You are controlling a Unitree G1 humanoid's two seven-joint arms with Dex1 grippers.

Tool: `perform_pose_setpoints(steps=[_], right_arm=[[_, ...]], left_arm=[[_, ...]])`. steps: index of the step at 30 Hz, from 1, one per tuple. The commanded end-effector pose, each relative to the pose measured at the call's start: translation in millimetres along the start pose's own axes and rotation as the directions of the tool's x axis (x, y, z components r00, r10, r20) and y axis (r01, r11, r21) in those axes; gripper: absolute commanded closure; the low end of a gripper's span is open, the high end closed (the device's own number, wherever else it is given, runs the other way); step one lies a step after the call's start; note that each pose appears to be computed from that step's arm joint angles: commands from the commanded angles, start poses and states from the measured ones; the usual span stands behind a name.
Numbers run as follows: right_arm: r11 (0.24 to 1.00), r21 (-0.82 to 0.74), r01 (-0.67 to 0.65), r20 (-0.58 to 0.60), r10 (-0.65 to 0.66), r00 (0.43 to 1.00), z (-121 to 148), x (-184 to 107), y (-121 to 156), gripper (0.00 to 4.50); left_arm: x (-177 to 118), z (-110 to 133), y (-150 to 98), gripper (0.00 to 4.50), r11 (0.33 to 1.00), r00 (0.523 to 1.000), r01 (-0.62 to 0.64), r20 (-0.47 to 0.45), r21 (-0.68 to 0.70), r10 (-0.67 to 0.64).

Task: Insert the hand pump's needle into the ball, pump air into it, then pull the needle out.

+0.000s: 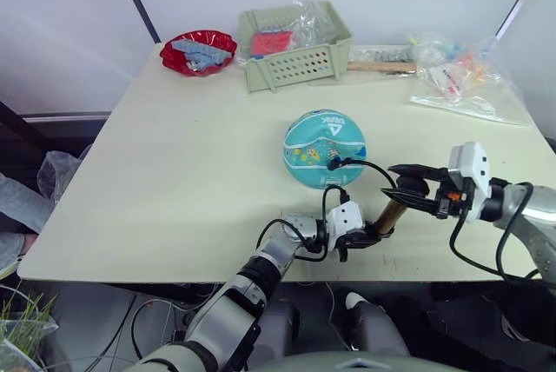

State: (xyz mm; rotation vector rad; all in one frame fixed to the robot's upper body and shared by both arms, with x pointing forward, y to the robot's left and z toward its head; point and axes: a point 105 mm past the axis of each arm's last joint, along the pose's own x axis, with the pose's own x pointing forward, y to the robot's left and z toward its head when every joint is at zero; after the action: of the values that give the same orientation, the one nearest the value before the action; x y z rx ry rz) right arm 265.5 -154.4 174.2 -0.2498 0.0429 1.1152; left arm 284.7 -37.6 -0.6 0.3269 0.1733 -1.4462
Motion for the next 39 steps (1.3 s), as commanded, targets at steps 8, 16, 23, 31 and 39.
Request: perform_pose_setpoints(steps=[8,16,23,31,39], right_arm=[[0.995,-0.098,-0.003,0.136,0.016,0.991,96,-45,-15,2.83],[0.996,-0.085,-0.005,0.113,0.015,0.994,118,-57,-15,2.83],[1.000,-0.007,-0.013,0.027,0.013,1.000,70,-38,-11,2.83],[0.999,0.027,-0.019,-0.091,0.021,0.996,9,-18,-1,2.83],[1.000,0.025,0.016,-0.156,-0.012,0.988,-50,0,2,2.83]], left_arm=[[-10,-37,-7,3.45,0.997,0.991,0.008,-0.130,-0.076,-0.018],[-9,-37,-8,3.45,0.997,0.991,0.012,-0.131,-0.073,-0.022],[-8,-37,-11,3.45,0.997,0.991,0.017,-0.128,-0.073,-0.026],[-8,-37,-12,3.45,0.997,0.992,0.010,-0.126,-0.075,-0.020],[-9,-36,-10,3.45,0.997,0.992,0.008,-0.126,-0.075,-0.017]])
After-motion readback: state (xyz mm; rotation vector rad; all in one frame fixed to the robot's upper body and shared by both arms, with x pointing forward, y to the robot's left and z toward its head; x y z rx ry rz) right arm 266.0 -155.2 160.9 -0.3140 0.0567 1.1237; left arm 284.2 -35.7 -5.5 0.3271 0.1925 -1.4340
